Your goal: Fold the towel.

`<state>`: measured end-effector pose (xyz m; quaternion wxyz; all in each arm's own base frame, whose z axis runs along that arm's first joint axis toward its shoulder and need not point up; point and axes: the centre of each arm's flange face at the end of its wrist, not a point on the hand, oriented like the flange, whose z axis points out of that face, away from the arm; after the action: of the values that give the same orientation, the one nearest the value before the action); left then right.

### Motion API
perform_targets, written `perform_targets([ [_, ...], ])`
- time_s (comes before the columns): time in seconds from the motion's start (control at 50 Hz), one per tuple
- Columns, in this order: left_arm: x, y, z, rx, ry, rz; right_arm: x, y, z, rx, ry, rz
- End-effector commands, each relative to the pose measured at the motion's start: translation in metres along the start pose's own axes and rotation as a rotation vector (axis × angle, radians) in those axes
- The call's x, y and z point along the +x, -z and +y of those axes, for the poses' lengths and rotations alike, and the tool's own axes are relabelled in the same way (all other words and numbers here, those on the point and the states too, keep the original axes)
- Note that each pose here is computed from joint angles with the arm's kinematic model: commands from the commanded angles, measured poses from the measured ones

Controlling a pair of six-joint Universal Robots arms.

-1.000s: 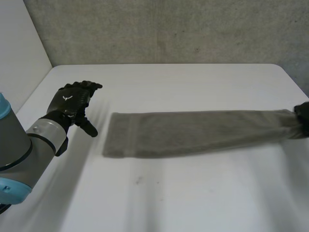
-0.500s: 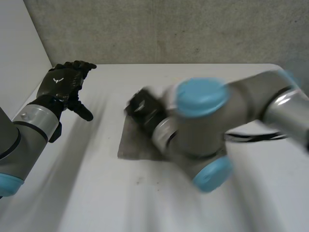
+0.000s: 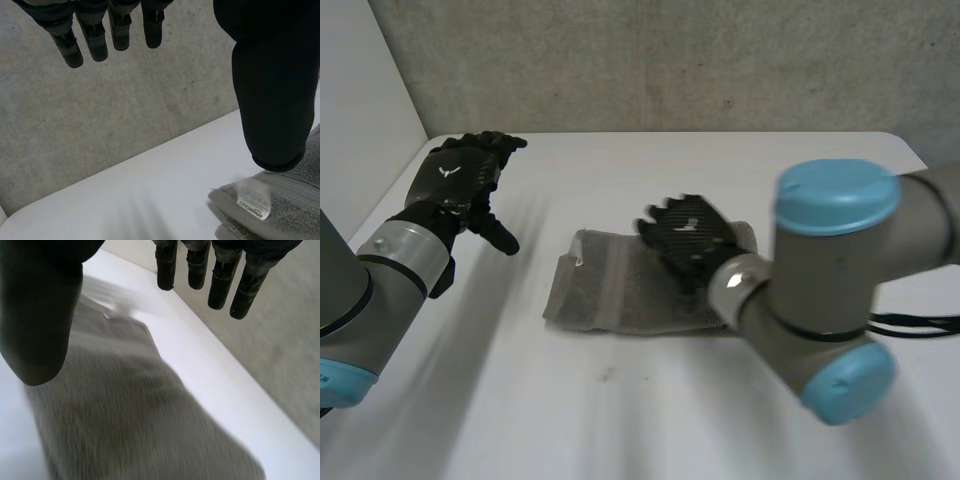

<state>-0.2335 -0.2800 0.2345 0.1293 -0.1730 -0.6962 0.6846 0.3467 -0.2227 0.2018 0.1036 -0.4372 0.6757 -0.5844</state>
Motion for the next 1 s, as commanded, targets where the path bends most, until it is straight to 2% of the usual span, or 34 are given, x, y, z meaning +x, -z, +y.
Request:
perform_targets([
  [0.02, 0.003, 0.001, 0.001, -0.002, 0.000, 0.007, 0.038, 0.009, 0.060, -0.186, -0.091, 0.074],
  [0.1, 0.007, 0.002, 0.002, -0.005, 0.000, 0.021, 0.049, 0.006, 0.089, -0.216, -0.089, 0.117],
  [0.22, 0.010, 0.003, 0.003, -0.009, 0.000, 0.027, 0.051, 0.001, 0.098, -0.196, -0.042, 0.141],
  [0.28, 0.011, 0.003, 0.003, -0.009, 0.000, 0.029, 0.057, -0.003, 0.094, -0.166, -0.006, 0.165],
  [0.4, 0.015, 0.004, -0.002, 0.009, -0.001, 0.040, 0.067, -0.017, 0.050, -0.035, 0.105, 0.202],
  [0.44, 0.016, 0.004, -0.005, 0.018, -0.002, 0.041, 0.053, -0.021, 0.032, 0.018, 0.143, 0.174],
  [0.48, 0.015, 0.003, -0.009, 0.028, -0.003, 0.039, 0.007, -0.025, -0.001, 0.138, 0.234, 0.074],
  [0.5, 0.015, 0.001, -0.012, 0.040, -0.005, 0.038, 0.007, -0.025, -0.001, 0.139, 0.234, 0.074],
  [0.54, 0.015, 0.000, -0.016, 0.051, -0.004, 0.039, -0.039, -0.031, -0.017, 0.209, 0.355, -0.019],
  [0.6, 0.017, -0.001, -0.024, 0.079, 0.010, 0.044, -0.061, -0.032, -0.018, 0.225, 0.423, -0.077],
  [0.64, 0.017, -0.003, -0.034, 0.104, 0.047, 0.044, -0.098, -0.035, -0.004, 0.209, 0.521, -0.208],
  [0.66, 0.017, -0.003, -0.034, 0.104, 0.047, 0.044, -0.098, -0.035, -0.004, 0.209, 0.522, -0.209],
  [0.68, 0.015, -0.004, -0.038, 0.114, 0.072, 0.040, -0.112, -0.038, 0.007, 0.183, 0.544, -0.273],
  [0.76, 0.012, -0.007, -0.044, 0.130, 0.119, 0.037, -0.123, -0.044, 0.018, 0.129, 0.527, -0.339],
  [0.8, 0.011, -0.008, -0.047, 0.130, 0.161, 0.037, -0.116, -0.047, 0.011, 0.115, 0.430, -0.320],
  [0.82, 0.011, -0.008, -0.047, 0.130, 0.161, 0.037, -0.116, -0.047, 0.010, 0.115, 0.429, -0.319],
  [0.86, 0.011, -0.008, -0.047, 0.127, 0.175, 0.039, -0.100, -0.042, -0.010, 0.134, 0.223, -0.267],
  [0.88, 0.011, -0.008, -0.049, 0.127, 0.186, 0.038, -0.100, -0.042, -0.010, 0.134, 0.222, -0.266],
  [0.9, 0.011, -0.009, -0.047, 0.118, 0.193, 0.038, -0.084, -0.037, -0.020, 0.138, 0.109, -0.227],
  [0.92, 0.011, -0.009, -0.047, 0.118, 0.193, 0.038, -0.084, -0.037, -0.021, 0.138, 0.108, -0.226],
  [0.96, 0.016, -0.010, -0.044, 0.105, 0.197, 0.048, -0.050, -0.023, -0.033, 0.145, -0.075, -0.147],
  [0.98, 0.016, -0.010, -0.044, 0.105, 0.197, 0.048, -0.050, -0.023, -0.033, 0.145, -0.076, -0.147],
  [1.0, 0.017, -0.012, -0.041, 0.096, 0.199, 0.051, -0.033, -0.017, -0.037, 0.161, -0.136, -0.108],
])
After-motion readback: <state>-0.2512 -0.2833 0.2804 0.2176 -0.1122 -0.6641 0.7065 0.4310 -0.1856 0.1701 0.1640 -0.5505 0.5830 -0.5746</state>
